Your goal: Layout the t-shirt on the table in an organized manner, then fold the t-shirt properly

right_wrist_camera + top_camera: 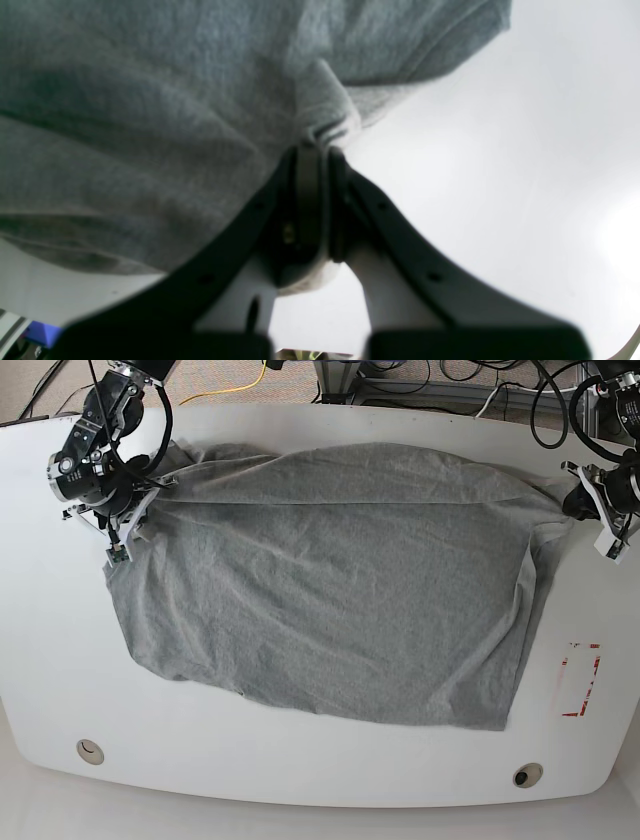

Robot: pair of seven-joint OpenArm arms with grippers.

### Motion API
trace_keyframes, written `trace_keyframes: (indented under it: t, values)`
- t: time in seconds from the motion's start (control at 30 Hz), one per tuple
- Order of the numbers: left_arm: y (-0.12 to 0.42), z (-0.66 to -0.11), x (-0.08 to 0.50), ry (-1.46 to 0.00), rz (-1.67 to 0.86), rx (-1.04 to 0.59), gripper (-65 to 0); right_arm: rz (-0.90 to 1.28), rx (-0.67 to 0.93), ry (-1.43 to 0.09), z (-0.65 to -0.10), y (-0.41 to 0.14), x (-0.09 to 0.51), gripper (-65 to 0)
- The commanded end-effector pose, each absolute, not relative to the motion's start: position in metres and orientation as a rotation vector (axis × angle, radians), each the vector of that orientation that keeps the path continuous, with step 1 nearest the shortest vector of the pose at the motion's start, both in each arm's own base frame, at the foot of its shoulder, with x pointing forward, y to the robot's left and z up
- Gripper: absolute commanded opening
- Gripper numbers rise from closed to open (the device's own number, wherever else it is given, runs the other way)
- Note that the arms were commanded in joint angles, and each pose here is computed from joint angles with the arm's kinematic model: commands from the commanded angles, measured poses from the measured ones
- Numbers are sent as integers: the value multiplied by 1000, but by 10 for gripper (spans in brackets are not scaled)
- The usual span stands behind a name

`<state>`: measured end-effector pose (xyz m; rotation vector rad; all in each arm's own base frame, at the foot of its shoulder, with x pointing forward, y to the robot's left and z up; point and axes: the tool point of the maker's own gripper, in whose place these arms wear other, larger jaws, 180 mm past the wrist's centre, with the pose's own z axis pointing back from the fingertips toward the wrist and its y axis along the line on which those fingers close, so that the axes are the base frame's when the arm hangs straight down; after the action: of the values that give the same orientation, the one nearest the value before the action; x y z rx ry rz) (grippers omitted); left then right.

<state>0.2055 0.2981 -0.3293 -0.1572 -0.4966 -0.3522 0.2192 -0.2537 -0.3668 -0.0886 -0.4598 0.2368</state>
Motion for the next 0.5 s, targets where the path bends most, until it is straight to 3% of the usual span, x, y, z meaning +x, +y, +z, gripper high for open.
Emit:
trace_keyframes:
  t: [0.0, 0.47]
  values:
    - [302, -317, 213, -530, -373, -137, -646, 241, -109, -496, -357, -258, 226, -648]
    - [321, -313, 225, -523, -364, -19, -646, 229, -96, -475, -365, -260, 225, -648]
